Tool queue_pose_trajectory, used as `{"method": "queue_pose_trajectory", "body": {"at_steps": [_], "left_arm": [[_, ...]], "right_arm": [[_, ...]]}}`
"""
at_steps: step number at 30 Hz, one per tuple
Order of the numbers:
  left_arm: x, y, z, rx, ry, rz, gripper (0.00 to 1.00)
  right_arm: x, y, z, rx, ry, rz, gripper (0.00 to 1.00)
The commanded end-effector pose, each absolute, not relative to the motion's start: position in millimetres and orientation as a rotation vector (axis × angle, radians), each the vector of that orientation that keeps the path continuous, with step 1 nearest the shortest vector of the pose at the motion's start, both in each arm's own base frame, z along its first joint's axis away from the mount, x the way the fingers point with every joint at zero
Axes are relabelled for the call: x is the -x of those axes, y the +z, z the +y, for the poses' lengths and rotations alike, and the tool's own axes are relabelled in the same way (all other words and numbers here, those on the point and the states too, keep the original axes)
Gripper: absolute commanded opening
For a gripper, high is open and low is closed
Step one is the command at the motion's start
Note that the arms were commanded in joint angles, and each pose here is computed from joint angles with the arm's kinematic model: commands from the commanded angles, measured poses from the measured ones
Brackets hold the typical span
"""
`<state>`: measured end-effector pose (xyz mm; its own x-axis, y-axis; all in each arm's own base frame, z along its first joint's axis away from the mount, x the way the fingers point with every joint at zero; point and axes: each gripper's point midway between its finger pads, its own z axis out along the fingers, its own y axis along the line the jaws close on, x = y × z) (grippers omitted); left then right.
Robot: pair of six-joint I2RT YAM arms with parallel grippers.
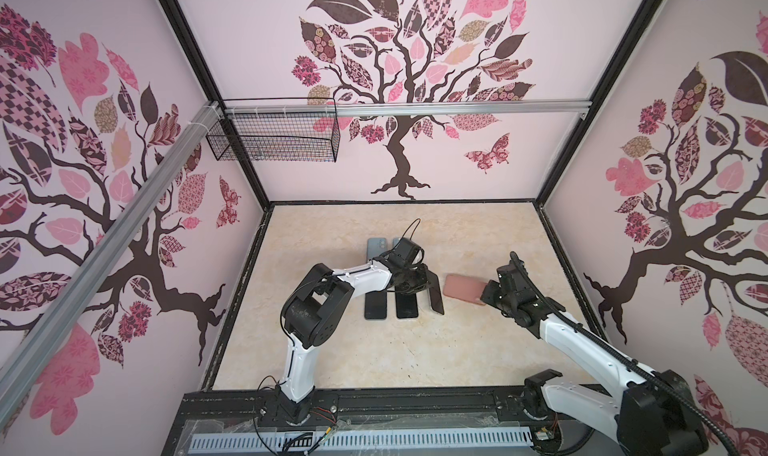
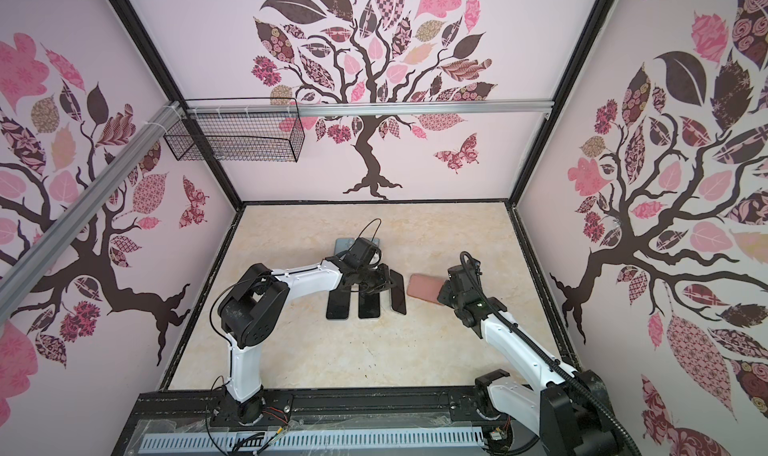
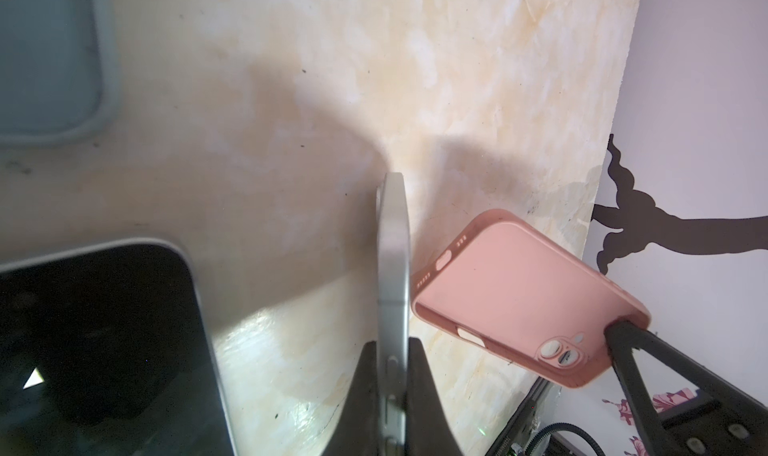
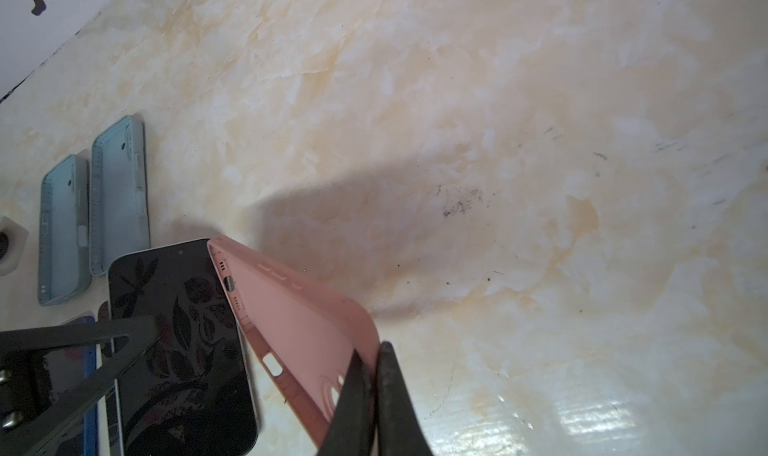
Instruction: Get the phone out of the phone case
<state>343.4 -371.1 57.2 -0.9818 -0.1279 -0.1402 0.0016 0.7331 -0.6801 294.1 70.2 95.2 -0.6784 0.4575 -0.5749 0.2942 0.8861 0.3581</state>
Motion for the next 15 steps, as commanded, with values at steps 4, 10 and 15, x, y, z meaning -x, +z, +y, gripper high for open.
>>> {"method": "queue_pose_trajectory", "body": {"at_steps": [4,10,15], "left_arm": [[-346.8,47.0,-371.8,0.111,-1.092,2.756,0.07],[-347.7,44.5,-369.5,0.122,-1.087,2.76,0.12],[-345.8,41.5,-368.8,0.121,-1.08,2.77,0.18]], "right_arm": [[-293.6,87.4,74.6,-0.538,0.335,2.382,0.0],[-293.0,84.3,69.4,-0.543,0.294,2.386,0.0],[-291.1,79.3,67.6,-0.544,0.276,2.397,0.0]]}}
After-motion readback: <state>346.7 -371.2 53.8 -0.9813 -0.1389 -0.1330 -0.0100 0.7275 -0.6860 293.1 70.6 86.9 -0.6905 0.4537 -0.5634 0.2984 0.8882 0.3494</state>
